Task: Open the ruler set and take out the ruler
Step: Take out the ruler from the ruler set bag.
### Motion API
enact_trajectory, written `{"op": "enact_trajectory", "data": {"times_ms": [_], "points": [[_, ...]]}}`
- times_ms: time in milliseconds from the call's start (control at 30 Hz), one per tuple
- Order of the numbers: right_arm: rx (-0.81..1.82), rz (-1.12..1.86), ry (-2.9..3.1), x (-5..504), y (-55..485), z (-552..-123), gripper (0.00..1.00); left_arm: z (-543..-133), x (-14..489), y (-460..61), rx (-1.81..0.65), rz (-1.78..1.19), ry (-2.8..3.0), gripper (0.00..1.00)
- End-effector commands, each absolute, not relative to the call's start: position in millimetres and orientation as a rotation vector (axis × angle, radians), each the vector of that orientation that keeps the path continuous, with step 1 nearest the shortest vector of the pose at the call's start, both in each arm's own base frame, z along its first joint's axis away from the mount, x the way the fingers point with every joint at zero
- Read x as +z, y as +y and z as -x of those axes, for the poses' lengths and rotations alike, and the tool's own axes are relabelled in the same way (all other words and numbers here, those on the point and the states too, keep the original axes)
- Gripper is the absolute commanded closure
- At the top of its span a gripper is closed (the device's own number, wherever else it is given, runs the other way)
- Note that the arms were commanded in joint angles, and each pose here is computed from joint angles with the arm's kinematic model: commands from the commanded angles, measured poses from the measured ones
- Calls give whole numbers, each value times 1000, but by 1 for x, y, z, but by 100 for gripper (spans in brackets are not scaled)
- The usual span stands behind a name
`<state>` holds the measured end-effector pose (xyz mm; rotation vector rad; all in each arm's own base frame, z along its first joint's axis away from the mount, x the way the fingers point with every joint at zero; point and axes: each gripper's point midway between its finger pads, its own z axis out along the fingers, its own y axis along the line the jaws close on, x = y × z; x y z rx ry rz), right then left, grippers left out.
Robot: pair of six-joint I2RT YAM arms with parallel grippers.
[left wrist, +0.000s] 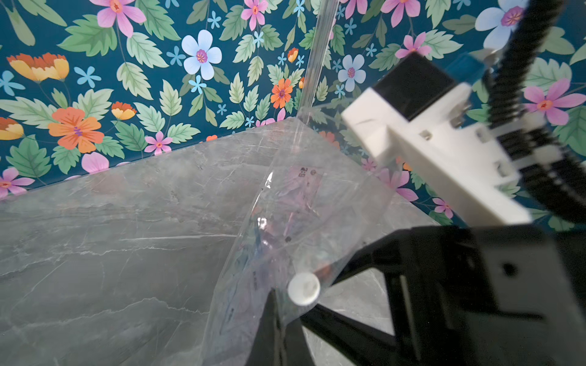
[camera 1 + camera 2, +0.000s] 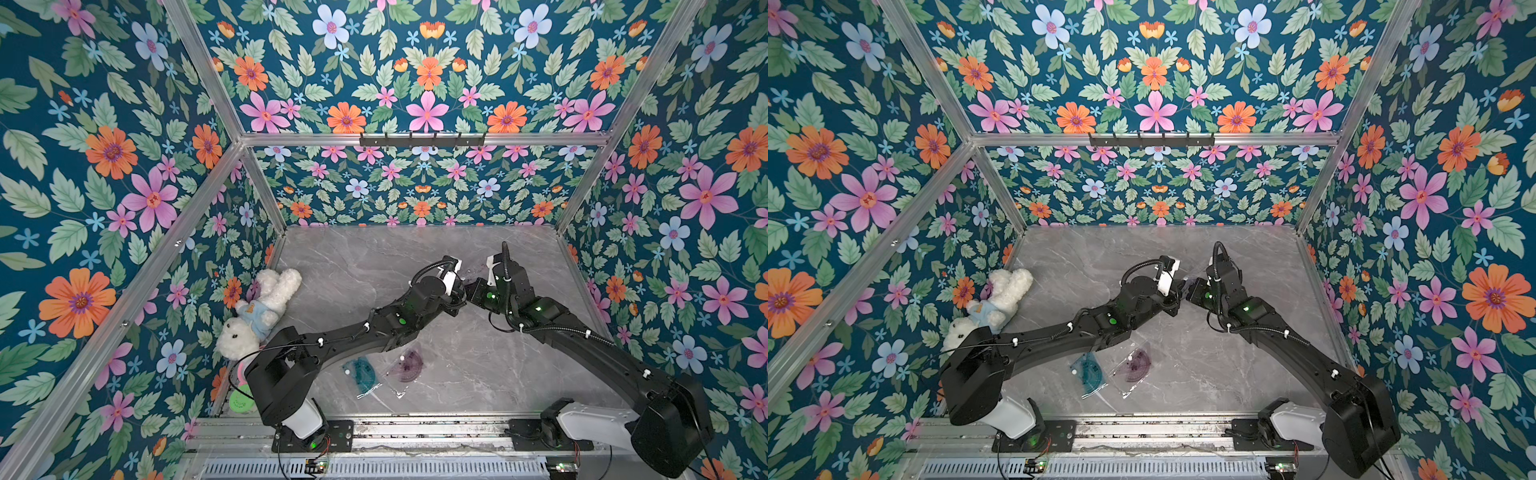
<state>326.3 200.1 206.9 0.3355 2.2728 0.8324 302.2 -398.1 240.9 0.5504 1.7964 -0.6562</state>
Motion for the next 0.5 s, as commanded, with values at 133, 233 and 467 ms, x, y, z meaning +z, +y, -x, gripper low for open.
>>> {"op": "enact_trajectory", "data": {"times_ms": [133,233,467], "points": [[829,-330,2241,225,192,-316,100,-323,247,-377,-634,-421,1783,100],[845,-325,2216,236,188,-309,100,-330,242,-371,-619,-403,1797,100],[854,-313,2155,261,177,-296,99,-341,232,-363,-654,-351,1826,100]]}}
